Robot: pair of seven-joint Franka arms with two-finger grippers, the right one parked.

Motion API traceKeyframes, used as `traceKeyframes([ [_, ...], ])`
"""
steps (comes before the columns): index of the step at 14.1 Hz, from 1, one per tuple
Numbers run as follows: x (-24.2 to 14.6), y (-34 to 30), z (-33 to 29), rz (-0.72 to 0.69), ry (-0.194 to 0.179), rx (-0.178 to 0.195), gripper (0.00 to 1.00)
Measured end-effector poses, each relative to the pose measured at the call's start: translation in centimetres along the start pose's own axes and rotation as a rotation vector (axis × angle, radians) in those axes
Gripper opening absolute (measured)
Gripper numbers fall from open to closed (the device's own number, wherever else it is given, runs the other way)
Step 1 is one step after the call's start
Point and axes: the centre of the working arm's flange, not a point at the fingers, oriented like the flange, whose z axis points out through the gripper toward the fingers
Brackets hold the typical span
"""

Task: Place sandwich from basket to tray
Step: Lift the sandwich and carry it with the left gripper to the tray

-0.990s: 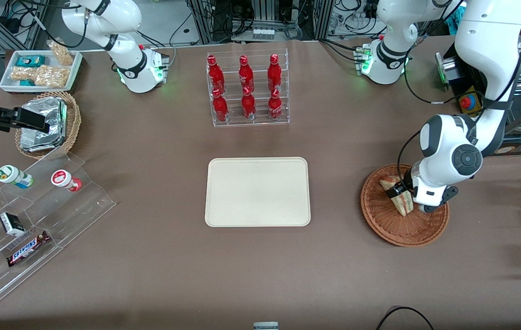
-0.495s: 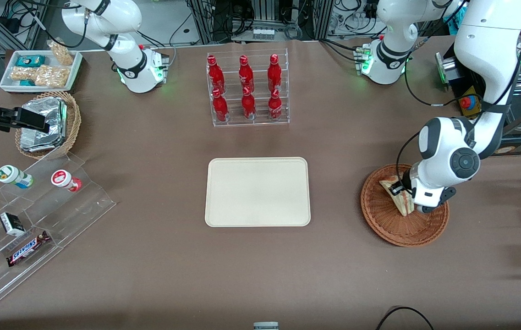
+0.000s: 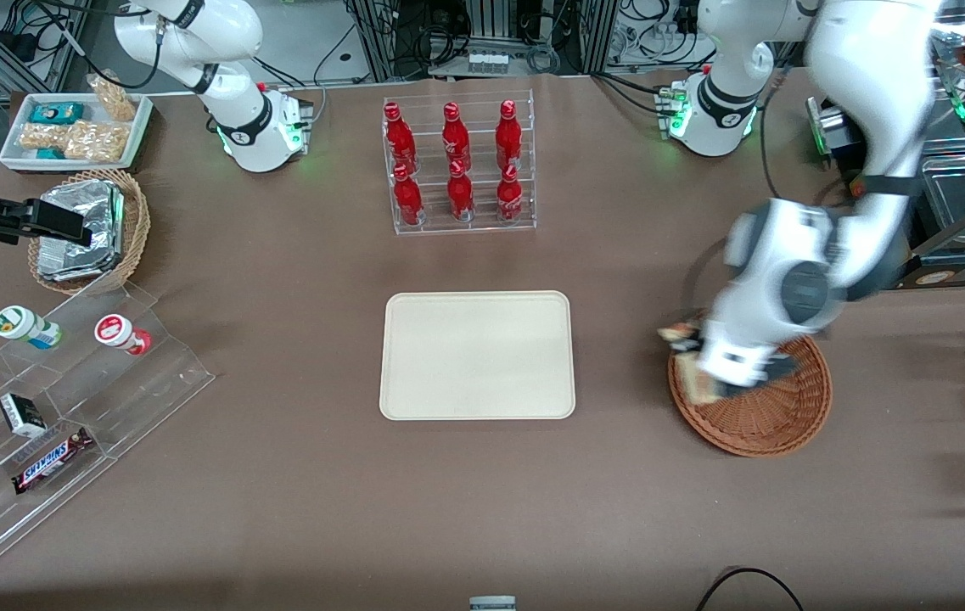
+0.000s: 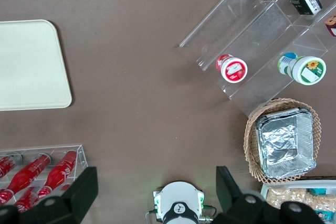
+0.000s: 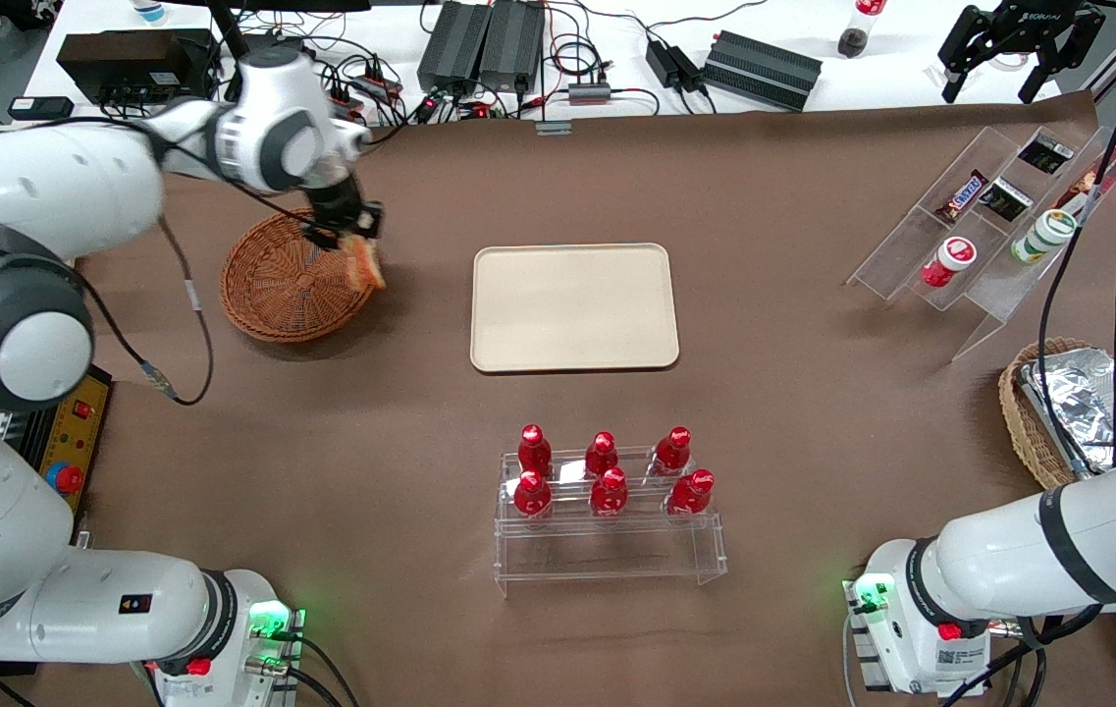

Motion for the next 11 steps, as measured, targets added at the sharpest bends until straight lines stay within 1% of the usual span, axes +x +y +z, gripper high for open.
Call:
traceKeyframes([
  [2,-4.4,8.2,2.4,0.111,-0.009,0.009,0.16],
  [4,-6.8,13.4,4.7,0.145,-0.022,0.009,0.16],
  [6,-7.3,16.3,6.1,0.156,-0.027,0.000,0.17],
  [7,-7.2,17.0,6.5,0.160,-0.029,-0.005,0.19],
  [8,-7.3,17.6,6.9,0.166,-0.032,-0.006,0.19],
  [9,-7.8,18.3,7.4,0.178,-0.035,-0.004,0.21],
  [11,-9.5,20.0,8.3,0.193,-0.040,0.003,0.22],
])
